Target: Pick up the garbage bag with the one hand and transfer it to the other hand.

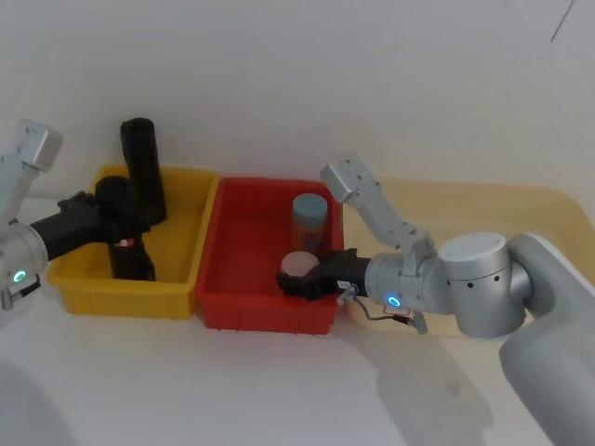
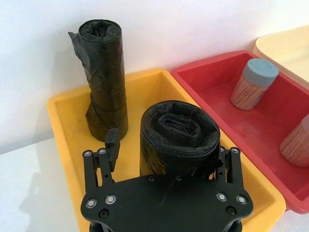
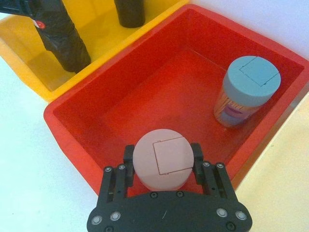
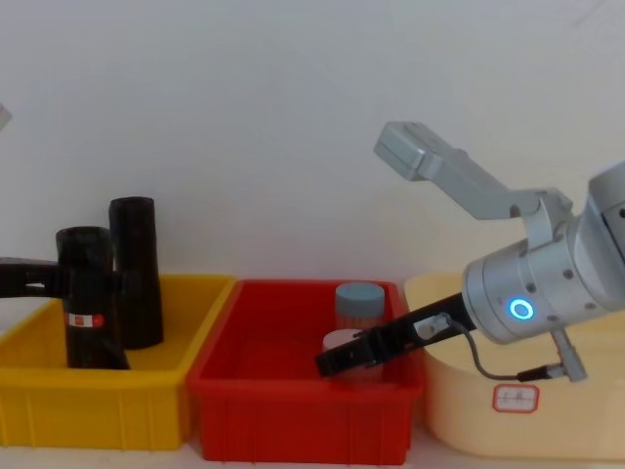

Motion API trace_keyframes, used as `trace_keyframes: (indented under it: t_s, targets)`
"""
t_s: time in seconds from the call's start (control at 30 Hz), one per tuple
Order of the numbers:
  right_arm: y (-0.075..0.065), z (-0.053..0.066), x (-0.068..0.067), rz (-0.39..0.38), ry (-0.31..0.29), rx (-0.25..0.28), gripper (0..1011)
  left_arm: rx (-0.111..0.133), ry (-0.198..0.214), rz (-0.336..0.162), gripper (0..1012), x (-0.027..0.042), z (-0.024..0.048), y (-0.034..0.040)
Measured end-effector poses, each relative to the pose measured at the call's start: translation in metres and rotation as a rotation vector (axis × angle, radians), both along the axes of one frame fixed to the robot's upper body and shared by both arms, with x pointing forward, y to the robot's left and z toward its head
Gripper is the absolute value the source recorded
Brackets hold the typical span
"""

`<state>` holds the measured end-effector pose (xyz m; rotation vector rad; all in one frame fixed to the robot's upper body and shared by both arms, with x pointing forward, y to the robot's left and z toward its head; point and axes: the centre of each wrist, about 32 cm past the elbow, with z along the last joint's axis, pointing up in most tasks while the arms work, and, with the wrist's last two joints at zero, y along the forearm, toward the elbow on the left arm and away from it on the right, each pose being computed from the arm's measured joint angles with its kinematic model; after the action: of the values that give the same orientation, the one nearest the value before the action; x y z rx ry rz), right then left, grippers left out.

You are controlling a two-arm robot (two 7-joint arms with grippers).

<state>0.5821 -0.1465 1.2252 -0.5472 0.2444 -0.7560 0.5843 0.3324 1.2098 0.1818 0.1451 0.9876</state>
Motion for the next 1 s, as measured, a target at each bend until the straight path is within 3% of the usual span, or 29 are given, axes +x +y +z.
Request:
trace_keyframes:
  t_s: [0.17, 0.47, 0.63, 0.67, 1.0]
  targets:
    - [-0.0002, 0.0, 0.0001, 0.001, 0.001, 0.0, 665, 0.0, 0.0, 0.0, 1001, 0.0, 0.0, 0.0]
    - [-0.0005, -0.0002, 0.0002, 0.001, 0.002, -0.001, 665, 0.0, 0.0, 0.0, 799, 0.0, 0.0, 0.0]
    - [-0.0005, -0.0002, 0.0002, 0.001, 0.003, -0.001, 665, 0.0, 0.0, 0.0, 654, 0.0, 0.0, 0.0]
    - [-0.0005, -0.0002, 0.0002, 0.001, 0.003, -0.001, 665, 0.0, 0.0, 0.0, 588, 0.0, 0.0, 0.0]
    - [-0.0005, -0.0002, 0.0002, 0.001, 0.004, -0.001, 665, 0.0, 0.0, 0.0, 487, 0.0, 0.0, 0.0]
